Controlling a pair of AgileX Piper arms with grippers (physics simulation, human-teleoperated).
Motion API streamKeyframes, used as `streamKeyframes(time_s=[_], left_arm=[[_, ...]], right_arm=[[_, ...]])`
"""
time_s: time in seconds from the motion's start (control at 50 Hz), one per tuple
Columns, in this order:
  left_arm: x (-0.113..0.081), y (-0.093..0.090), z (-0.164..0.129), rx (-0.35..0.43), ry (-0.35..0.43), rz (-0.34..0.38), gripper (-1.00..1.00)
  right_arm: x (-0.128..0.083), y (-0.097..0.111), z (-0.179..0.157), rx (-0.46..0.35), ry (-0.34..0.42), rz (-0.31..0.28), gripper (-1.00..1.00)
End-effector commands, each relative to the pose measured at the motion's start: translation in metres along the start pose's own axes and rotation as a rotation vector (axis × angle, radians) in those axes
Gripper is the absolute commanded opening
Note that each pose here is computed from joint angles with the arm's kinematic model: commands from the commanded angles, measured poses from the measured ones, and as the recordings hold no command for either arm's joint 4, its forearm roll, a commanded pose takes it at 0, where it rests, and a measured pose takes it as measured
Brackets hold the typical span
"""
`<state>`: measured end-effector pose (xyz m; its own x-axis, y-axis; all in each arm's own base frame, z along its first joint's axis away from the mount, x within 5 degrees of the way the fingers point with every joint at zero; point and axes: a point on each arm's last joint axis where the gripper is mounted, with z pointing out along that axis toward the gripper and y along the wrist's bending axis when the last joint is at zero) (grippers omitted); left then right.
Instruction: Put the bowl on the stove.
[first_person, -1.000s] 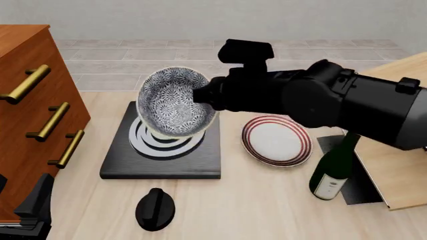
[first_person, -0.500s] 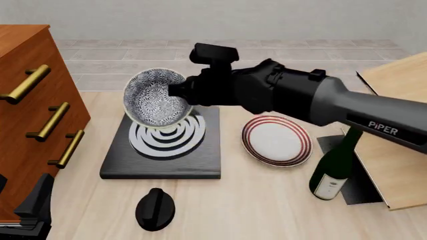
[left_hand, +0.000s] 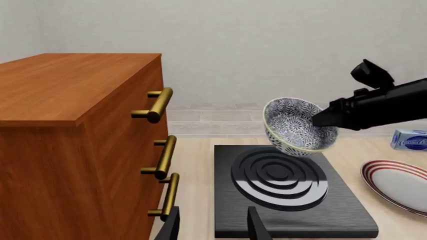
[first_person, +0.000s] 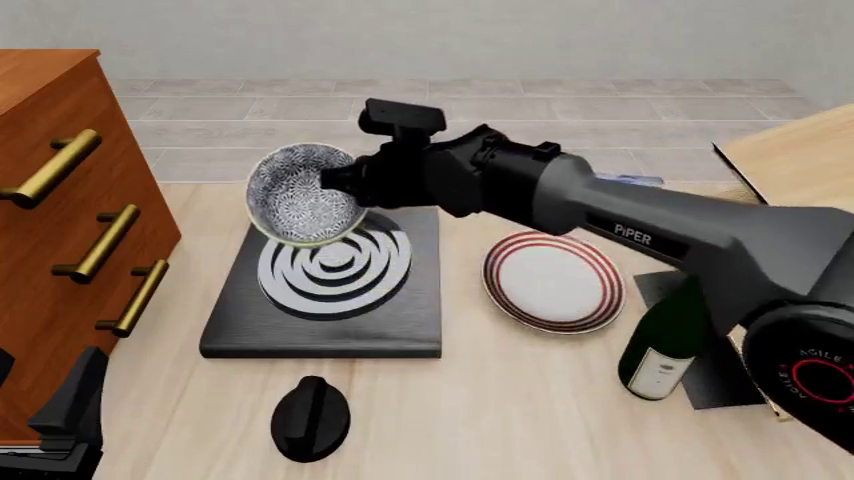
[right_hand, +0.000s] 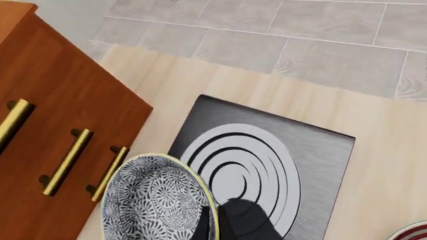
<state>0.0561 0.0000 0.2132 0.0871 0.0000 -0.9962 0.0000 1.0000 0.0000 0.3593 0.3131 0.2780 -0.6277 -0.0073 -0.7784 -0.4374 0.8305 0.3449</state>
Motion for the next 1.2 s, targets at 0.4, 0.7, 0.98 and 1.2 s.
streamKeyframes(time_s=[0.4,0.7,0.98,1.2], left_arm=[[0.0,0.0,0.0,0.0,0.0,0.0,1.0],[0.0,0.0,0.0,0.0,0.0,0.0,1.0],[0.0,0.0,0.0,0.0,0.0,0.0,1.0],[0.0,0.0,0.0,0.0,0.0,0.0,1.0]], right_arm=[[-0.001,-0.034,0.041,0.052,-0.006,0.086,-1.0],[0.009,-0.042,0.047,0.063,0.003,0.104,-1.0],[0.016,-0.044,0.058,0.065,0.011,0.115,-1.0],[0.026,-0.049,0.07,0.071,0.023,0.127,-1.0]])
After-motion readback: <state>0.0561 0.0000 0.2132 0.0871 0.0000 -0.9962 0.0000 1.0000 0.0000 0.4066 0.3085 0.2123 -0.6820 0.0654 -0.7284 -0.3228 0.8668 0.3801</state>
